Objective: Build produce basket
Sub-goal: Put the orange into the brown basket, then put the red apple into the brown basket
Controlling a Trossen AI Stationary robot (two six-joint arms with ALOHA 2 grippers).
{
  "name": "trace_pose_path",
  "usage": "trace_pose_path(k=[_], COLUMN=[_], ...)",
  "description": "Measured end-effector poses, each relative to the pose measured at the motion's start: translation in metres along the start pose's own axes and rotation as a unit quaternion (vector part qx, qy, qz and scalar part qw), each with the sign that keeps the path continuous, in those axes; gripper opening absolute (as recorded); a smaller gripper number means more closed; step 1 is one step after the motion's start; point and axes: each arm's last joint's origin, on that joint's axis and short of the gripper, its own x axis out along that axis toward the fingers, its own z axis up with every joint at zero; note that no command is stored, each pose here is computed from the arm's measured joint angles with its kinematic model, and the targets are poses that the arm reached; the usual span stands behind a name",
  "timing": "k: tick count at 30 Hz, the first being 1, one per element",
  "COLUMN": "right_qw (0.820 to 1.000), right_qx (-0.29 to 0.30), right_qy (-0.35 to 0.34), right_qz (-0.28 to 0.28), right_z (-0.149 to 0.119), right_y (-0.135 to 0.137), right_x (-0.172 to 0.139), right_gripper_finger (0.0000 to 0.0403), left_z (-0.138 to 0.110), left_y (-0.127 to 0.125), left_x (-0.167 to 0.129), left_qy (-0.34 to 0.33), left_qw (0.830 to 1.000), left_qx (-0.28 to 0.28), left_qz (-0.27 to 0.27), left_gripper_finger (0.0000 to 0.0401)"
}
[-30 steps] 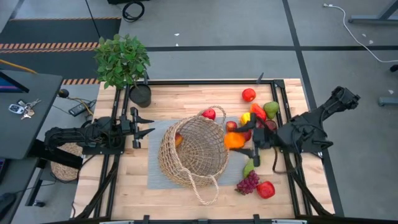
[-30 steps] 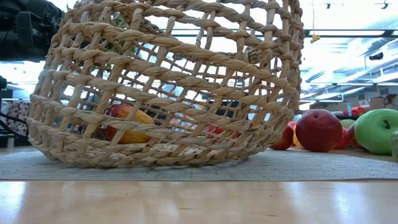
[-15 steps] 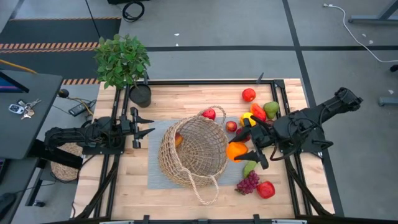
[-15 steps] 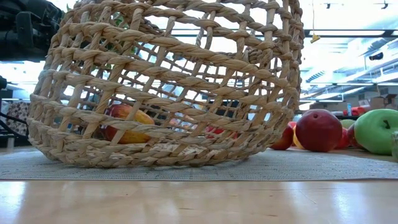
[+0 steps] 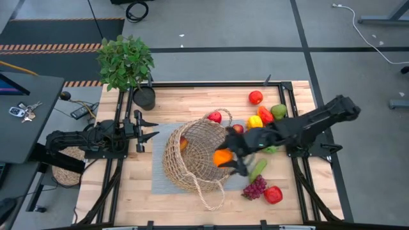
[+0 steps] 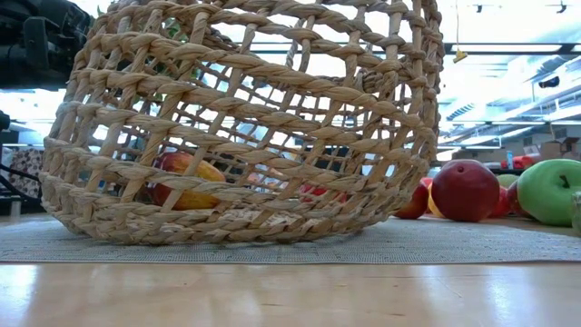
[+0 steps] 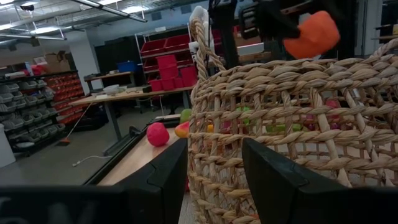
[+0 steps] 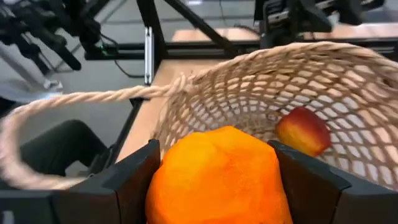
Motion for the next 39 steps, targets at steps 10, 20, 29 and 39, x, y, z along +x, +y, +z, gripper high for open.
trace_pose_path(k=[10,20,29,39], right_qw=[0.994,0.988,0.986,0.992], right_qx=[-0.001,0.009,-0.048,-0.09], right_qy=[0.102,0.156,0.156,0.091], right_qz=[-0.037,0.0,0.019,0.012], right_z=[0.007,-0.012,-0.006,0.03], right_y=[-0.049,-0.071,-0.05,-0.017], right_x=[0.084,0.105,0.09,0.0], right_gripper_finger=[0.0288,0.0315,0.0359,0.0365], left_z=[0.0,0.0,0.0,0.0], left_y=[0.0,0.0,0.0,0.0], left_x=[0.0,0.0,0.0,0.0], left_qy=[0.0,0.0,0.0,0.0], left_qw=[1.0,1.0,1.0,1.0], left_qx=[0.0,0.0,0.0,0.0], left_qz=[0.0,0.0,0.0,0.0], left_gripper_finger=[0.016,0.016,0.016,0.016])
